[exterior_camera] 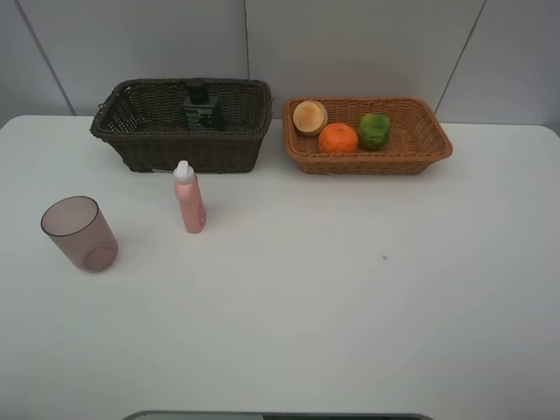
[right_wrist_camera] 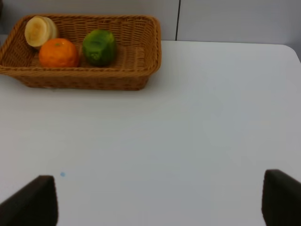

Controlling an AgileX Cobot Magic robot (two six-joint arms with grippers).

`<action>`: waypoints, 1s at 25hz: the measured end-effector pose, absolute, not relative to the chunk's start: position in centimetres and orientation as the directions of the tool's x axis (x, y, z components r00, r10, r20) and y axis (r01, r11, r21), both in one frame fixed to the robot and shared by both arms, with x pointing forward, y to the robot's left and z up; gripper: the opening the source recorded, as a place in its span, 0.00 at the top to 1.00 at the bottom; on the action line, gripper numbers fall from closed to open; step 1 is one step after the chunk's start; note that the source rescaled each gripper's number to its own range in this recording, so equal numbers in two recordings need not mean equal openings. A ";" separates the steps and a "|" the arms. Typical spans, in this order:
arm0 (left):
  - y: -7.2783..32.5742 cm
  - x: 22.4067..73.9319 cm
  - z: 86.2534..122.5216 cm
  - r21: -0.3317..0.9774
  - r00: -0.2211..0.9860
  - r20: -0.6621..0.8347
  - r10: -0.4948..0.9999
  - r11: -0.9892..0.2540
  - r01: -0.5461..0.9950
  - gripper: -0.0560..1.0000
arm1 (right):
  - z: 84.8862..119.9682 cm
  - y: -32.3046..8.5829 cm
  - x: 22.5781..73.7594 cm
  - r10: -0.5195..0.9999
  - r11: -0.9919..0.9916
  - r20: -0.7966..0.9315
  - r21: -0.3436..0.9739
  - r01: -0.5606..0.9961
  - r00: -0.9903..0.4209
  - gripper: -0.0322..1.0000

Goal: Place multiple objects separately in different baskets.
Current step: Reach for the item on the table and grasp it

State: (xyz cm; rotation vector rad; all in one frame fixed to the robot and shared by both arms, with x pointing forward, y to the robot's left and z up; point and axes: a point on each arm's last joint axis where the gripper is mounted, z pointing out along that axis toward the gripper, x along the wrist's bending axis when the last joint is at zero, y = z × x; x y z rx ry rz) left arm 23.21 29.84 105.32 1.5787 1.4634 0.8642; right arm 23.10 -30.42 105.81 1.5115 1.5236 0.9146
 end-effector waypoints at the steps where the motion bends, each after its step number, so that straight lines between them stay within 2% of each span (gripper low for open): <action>1: 29.8 23.2 105.3 0.894 0.098 -0.036 0.995 -0.012 0.449 0.08 | 105.8 -30.4 23.1 0.999 0.031 -0.043 0.901 0.432 0.019 0.15; 25: 29.8 23.2 105.3 0.894 0.098 -0.036 0.995 -0.012 0.449 0.08 | 105.8 -30.4 23.1 0.999 0.030 -0.042 0.902 0.432 0.018 0.15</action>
